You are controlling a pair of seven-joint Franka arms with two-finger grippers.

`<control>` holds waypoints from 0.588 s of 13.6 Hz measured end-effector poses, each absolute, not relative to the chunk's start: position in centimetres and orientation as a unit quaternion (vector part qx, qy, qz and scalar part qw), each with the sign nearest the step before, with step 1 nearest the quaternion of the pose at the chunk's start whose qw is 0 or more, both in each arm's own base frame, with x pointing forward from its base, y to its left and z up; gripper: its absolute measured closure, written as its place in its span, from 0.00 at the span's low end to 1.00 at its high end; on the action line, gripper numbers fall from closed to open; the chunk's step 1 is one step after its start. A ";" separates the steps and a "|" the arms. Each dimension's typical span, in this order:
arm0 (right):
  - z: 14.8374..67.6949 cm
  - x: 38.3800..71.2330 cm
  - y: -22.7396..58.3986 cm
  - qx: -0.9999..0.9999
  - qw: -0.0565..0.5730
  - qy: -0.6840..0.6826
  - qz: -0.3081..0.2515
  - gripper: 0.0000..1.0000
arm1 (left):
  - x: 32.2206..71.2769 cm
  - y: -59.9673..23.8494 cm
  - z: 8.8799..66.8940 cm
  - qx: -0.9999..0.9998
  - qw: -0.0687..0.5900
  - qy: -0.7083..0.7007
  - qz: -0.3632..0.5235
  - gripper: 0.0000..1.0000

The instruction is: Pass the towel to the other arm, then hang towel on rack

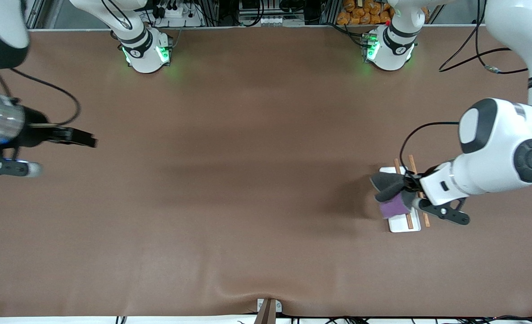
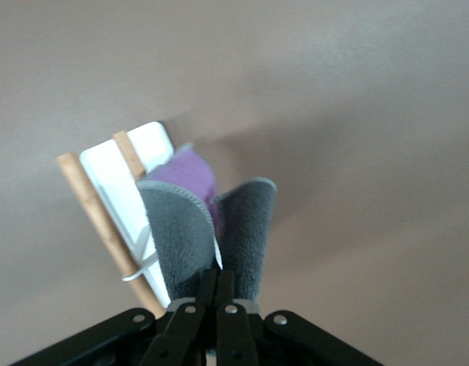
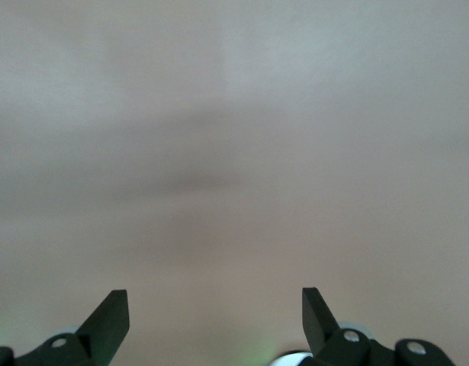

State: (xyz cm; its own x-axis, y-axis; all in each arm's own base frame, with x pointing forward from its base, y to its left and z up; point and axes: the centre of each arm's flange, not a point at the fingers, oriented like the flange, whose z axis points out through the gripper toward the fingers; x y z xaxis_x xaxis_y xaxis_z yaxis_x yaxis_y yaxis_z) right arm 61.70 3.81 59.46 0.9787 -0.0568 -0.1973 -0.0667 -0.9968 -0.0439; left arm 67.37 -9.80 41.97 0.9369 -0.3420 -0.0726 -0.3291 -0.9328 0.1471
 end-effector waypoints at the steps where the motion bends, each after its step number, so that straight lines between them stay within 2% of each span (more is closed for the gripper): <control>1: 59.6 61.6 2.2 -0.995 0.020 0.011 0.098 0.00 | 67.4 -8.8 41.9 0.982 0.067 -0.167 -0.051 0.98; 4: 60.6 60.8 0.1 -0.995 0.017 -0.001 0.094 0.00 | 67.3 -6.4 41.5 0.982 0.069 -0.163 -0.063 0.98; 8: 62.2 56.9 0.6 -0.997 0.008 -0.002 0.071 0.00 | 67.1 -4.1 40.4 0.983 0.071 -0.154 -0.073 0.98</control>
